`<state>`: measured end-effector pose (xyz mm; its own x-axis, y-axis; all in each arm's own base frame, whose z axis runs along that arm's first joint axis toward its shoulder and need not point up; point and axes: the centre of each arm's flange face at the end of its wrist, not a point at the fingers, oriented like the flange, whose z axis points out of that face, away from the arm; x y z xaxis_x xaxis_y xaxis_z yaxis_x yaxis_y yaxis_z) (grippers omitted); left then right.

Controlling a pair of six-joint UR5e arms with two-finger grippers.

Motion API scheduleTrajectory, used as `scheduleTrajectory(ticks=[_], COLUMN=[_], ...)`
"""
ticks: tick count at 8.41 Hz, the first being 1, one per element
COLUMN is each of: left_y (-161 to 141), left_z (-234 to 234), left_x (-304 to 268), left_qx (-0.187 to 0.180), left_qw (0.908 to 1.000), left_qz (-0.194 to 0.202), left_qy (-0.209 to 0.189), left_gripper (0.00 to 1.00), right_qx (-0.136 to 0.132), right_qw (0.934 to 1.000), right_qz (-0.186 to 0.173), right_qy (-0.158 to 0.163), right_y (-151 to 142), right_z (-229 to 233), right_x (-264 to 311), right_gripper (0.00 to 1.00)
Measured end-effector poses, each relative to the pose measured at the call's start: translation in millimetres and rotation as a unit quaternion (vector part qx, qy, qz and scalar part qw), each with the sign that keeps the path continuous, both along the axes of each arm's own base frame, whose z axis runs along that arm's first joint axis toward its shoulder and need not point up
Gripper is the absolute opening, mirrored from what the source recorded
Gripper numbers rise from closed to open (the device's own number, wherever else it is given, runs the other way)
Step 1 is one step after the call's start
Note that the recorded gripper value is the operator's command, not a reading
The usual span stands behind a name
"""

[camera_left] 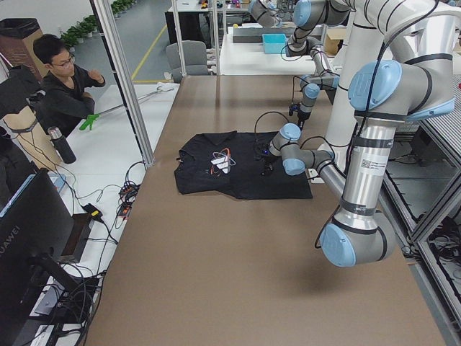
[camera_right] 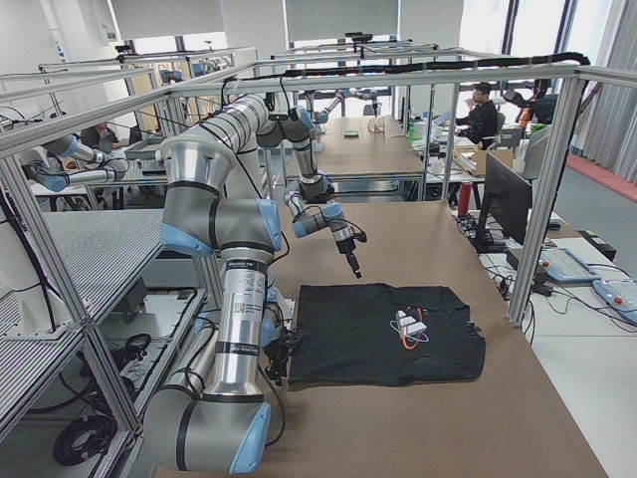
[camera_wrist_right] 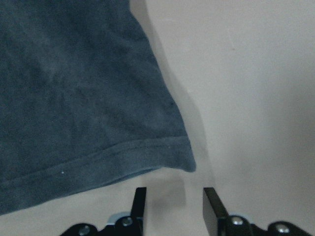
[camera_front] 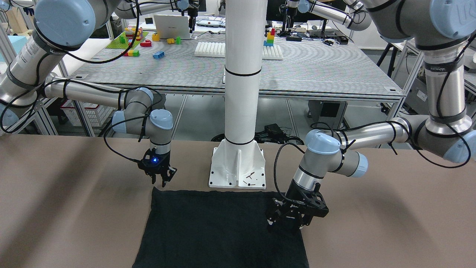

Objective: Fold clothes
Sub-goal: 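Move both grippers down to the shirt's hem corners nearest the robot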

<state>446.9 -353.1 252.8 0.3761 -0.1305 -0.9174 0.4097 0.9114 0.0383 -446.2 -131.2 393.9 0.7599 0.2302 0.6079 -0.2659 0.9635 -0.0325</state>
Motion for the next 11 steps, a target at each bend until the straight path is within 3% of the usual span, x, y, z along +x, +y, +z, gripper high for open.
scheduleTrajectory(ticks=[4, 5, 6, 11], left_y=[7, 7, 7, 9], left_z=[3, 4, 4, 6], left_x=[4, 4, 4, 6], left_qx=[0.003, 0.004, 0.004, 0.003], left_qw=[1.0000, 1.0000, 0.9999, 0.9999], left_qz=[-0.006, -0.007, -0.008, -0.008], left_qy=[-0.004, -0.005, -0.005, -0.007], left_gripper=[0.93, 0.93, 0.93, 0.93], right_qx=[0.023, 0.029, 0.034, 0.047], right_qw=[0.9996, 0.9993, 0.9990, 0.9984], right_qz=[-0.017, -0.023, -0.027, -0.030], right_qy=[0.005, 0.007, 0.008, 0.003], right_y=[-12, -14, -16, -30], right_z=[3, 4, 4, -4], right_x=[4, 5, 6, 13], right_gripper=[0.46, 0.27, 0.00, 0.00])
